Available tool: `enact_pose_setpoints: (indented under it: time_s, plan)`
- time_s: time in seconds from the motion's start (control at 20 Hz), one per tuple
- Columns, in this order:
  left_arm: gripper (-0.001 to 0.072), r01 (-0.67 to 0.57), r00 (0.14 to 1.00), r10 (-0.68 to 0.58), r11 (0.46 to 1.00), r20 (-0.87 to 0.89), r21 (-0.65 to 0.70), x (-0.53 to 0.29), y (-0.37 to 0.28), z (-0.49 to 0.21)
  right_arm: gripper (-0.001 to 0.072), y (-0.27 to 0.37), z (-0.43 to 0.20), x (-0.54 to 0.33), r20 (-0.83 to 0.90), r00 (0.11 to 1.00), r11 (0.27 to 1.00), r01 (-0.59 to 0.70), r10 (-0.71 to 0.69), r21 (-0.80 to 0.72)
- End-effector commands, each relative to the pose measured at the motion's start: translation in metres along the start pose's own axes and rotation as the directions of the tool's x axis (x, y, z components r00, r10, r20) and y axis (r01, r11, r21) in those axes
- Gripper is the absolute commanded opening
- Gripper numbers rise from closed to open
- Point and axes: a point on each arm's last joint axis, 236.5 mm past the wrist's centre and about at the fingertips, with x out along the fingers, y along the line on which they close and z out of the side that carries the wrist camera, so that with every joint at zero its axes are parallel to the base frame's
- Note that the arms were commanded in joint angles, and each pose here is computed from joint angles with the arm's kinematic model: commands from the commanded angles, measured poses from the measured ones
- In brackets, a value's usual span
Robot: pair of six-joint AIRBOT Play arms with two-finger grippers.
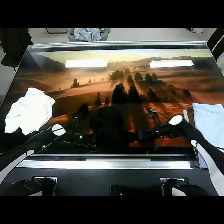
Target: Fold the shirts.
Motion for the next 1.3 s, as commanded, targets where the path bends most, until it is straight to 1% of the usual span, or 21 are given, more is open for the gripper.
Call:
enact_pose_setpoints:
  time_s: [0.0, 0.05, 0.1, 0.15, 0.2, 0.35, 0.4, 0.5, 0.55, 0.6, 0.65, 0.7, 0.75, 0.8, 0.85, 0.9, 0.95, 1.0, 1.1, 1.2, 1.25]
  plan:
    - [0.0027, 0.013, 1.0, -0.013, 1.0, 0.021, 0.015, -0.006, -0.006, 0.002, 0.0668, 0.002, 0.014, 0.027, 0.065, 0.996, 0.998, 0.061, -0.061, 0.007]
    - [0.0027, 0.017, 0.999, -0.018, 1.0, 0.028, 0.021, -0.009, -0.009, 0.003, 0.0501, 0.002, 0.014, 0.032, 0.064, 0.995, 0.997, 0.069, -0.07, 0.022]
    - [0.0027, 0.023, 0.999, -0.024, 0.999, 0.037, 0.029, -0.012, -0.012, 0.004, 0.0132, 0.002, 0.014, 0.034, 0.059, 0.996, 0.997, 0.069, -0.071, 0.037]
    - [0.0027, 0.026, 0.998, -0.028, 0.999, 0.048, 0.041, -0.015, -0.015, 0.006, 0.0032, 0.003, 0.014, 0.033, 0.061, 0.996, 0.997, 0.066, -0.069, 0.05]
    - [0.0026, 0.023, 0.998, -0.027, 0.997, 0.063, 0.068, -0.02, -0.019, 0.009, 0.0031, 0.006, 0.017, 0.029, 0.066, 0.995, 0.997, 0.071, -0.071, 0.0]
    - [0.0026, 0.0, 0.985, -0.048, 0.961, 0.166, 0.276, -0.056, -0.052, 0.037, 0.003, 0.03, 0.046, -0.009, 0.128, 0.988, 0.963, 0.12, -0.091, -0.243]
    - [0.0025, -0.006, 0.973, -0.074, 0.937, 0.217, 0.348, -0.078, -0.072, 0.051, 0.003, 0.044, 0.064, -0.035, 0.183, 0.977, 0.929, 0.166, -0.11, -0.332]
    - [0.0024, -0.023, 0.92, -0.167, 0.879, 0.354, 0.476, -0.15, -0.13, 0.083, 0.003, 0.084, 0.109, -0.117, 0.385, 0.909, 0.807, 0.343, -0.157, -0.481]
    - [0.0025, -0.033, 0.876, -0.226, 0.852, 0.425, 0.522, -0.192, -0.159, 0.095, 0.003, 0.116, 0.13, -0.175, 0.524, 0.837, 0.725, 0.459, -0.159, -0.513]
    - [0.0024, -0.055, 0.8, -0.308, 0.817, 0.515, 0.574, -0.25, -0.197, 0.105, 0.003, 0.15, 0.142, -0.236, 0.658, 0.74, 0.65, 0.569, -0.138, -0.504]
    - [0.0024, -0.091, 0.701, -0.395, 0.775, 0.593, 0.625, -0.316, -0.236, 0.106, 0.003, 0.192, 0.143, -0.308, 0.788, 0.609, 0.577, 0.676, -0.088, -0.458]
    - [0.0025, -0.139, 0.59, -0.478, 0.734, 0.651, 0.664, -0.381, -0.27, 0.097, 0.0031, 0.231, 0.132, -0.372, 0.882, 0.47, 0.522, 0.758, -0.023, -0.39]
    - [0.0026, -0.201, 0.454, -0.563, 0.691, 0.691, 0.694, -0.45, -0.304, 0.078, 0.0031, 0.272, 0.108, -0.436, 0.946, 0.317, 0.49, 0.816, 0.063, -0.306]
    - [0.0025, -0.261, 0.331, -0.628, 0.656, 0.704, 0.708, -0.507, -0.328, 0.053, 0.0031, 0.305, 0.079, -0.483, 0.97, 0.194, 0.482, 0.842, 0.148, -0.242]
    - [0.0025, -0.309, 0.231, -0.683, 0.624, 0.692, 0.718, -0.551, -0.348, 0.026, 0.0031, 0.332, 0.047, -0.521, 0.969, 0.087, 0.502, 0.843, 0.23, -0.194]
    - [0.0025, -0.336, 0.173, -0.726, 0.592, 0.665, 0.733, -0.578, -0.362, 0.0, 0.0031, 0.354, 0.021, -0.545, 0.954, 0.016, 0.547, 0.816, 0.301, -0.186]
    - [0.0026, -0.337, 0.138, -0.767, 0.558, 0.626, 0.758, -0.594, -0.375, -0.023, 0.0031, 0.365, 0.004, -0.555, 0.939, -0.016, 0.578, 0.792, 0.344, -0.198]
    - [0.0025, -0.323, 0.121, -0.796, 0.533, 0.593, 0.782, -0.601, -0.383, -0.037, 0.0031, 0.372, -0.005, -0.556, 0.928, -0.019, 0.597, 0.771, 0.371, -0.223]
    - [0.0025, -0.3, 0.107, -0.822, 0.509, 0.559, 0.807, -0.604, -0.39, -0.048, 0.0031, 0.372, -0.006, -0.547, 0.928, 0.021, 0.618, 0.74, 0.372, -0.265]
    - [0.0025, -0.3, 0.114, -0.818, 0.513, 0.564, 0.804, -0.601, -0.39, -0.042, 0.0031, 0.366, 0.001, -0.536, 0.936, 0.066, 0.616, 0.736, 0.347, -0.28]
    - [0.0025, -0.316, 0.117, -0.805, 0.525, 0.581, 0.79, -0.599, -0.387, -0.034, 0.0031, 0.363, 0.004, -0.531, 0.939, 0.085, 0.613, 0.737, 0.333, -0.284]
